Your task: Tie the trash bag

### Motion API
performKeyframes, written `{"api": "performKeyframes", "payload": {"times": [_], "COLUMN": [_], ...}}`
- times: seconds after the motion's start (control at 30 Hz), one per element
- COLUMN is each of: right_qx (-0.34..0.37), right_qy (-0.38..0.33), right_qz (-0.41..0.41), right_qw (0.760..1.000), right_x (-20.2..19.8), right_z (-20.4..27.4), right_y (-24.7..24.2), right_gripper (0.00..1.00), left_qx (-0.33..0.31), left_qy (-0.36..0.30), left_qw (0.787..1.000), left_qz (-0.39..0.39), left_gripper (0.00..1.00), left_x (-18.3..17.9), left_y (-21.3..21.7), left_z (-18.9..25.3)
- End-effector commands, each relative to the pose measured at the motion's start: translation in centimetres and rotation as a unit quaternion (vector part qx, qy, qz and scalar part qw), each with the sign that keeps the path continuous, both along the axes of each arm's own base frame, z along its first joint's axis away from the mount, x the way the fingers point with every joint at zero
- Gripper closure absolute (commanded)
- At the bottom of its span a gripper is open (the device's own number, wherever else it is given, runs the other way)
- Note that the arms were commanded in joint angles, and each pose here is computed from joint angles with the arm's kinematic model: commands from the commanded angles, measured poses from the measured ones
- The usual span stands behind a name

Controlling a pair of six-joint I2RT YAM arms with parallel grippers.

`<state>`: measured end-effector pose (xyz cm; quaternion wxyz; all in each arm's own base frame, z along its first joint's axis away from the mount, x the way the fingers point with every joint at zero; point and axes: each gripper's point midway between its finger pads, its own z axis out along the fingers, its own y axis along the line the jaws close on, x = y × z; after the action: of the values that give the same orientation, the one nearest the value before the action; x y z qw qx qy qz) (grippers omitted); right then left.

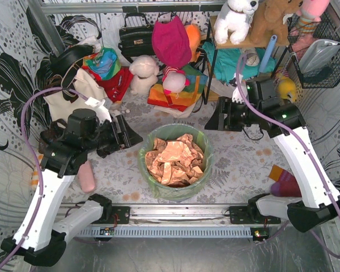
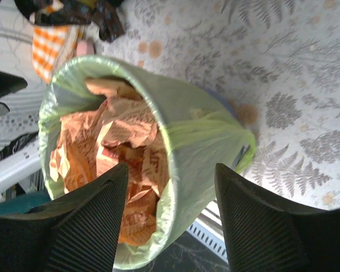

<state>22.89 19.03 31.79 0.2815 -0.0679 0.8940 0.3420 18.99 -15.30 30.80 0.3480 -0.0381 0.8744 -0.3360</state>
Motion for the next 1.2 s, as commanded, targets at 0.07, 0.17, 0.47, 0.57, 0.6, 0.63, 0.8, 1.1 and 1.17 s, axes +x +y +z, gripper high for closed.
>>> {"api": "performKeyframes", "payload": {"times": [0.07, 0.17, 0.47, 0.57, 0.6, 0.63, 0.8, 1.1, 1.17], "right_qx": [-0.017, -0.026, -0.042, -0.046, -0.048, -0.050, -0.060, -0.075, -0.078], "right_qy": [0.047, 0.057, 0.082, 0.092, 0.093, 0.096, 0.106, 0.115, 0.116], "right_qz": [0.039, 0.049, 0.061, 0.069, 0.071, 0.073, 0.079, 0.076, 0.075], "right_qw": [0.998, 0.997, 0.994, 0.992, 0.992, 0.991, 0.989, 0.988, 0.987], "right_x": [-3.2, -4.0, -5.4, -5.8, -5.8, -5.9, -5.9, -5.8, -5.8], "right_z": [-0.6, -1.3, -2.7, -3.4, -3.6, -3.7, -4.5, -5.5, -5.7], "right_y": [1.8, 2.2, 2.0, 2.2, 2.3, 2.3, 2.3, 2.1, 2.0], "right_gripper": [0.40, 0.43, 0.50, 0.51, 0.52, 0.52, 0.56, 0.64, 0.66], "left_qx": [-0.011, -0.011, 0.004, 0.006, 0.006, 0.006, 0.007, 0.008, 0.010], "left_qy": [0.022, 0.037, 0.078, 0.085, 0.086, 0.089, 0.098, 0.108, 0.110], "left_qw": [0.996, 0.994, 0.989, 0.988, 0.987, 0.987, 0.985, 0.984, 0.984], "left_qz": [-0.080, -0.102, -0.125, -0.132, -0.133, -0.134, -0.138, -0.143, -0.142], "left_gripper": [0.30, 0.38, 0.43, 0.45, 0.46, 0.47, 0.51, 0.57, 0.57], "left_x": [-3.2, -4.2, -5.3, -5.5, -5.6, -5.6, -5.6, -5.5, -5.5], "left_y": [-1.2, -1.6, -2.2, -2.4, -2.5, -2.6, -2.8, -3.0, -3.0], "left_z": [0.6, 0.6, -0.9, -1.2, -1.3, -1.4, -1.9, -2.7, -2.9]}}
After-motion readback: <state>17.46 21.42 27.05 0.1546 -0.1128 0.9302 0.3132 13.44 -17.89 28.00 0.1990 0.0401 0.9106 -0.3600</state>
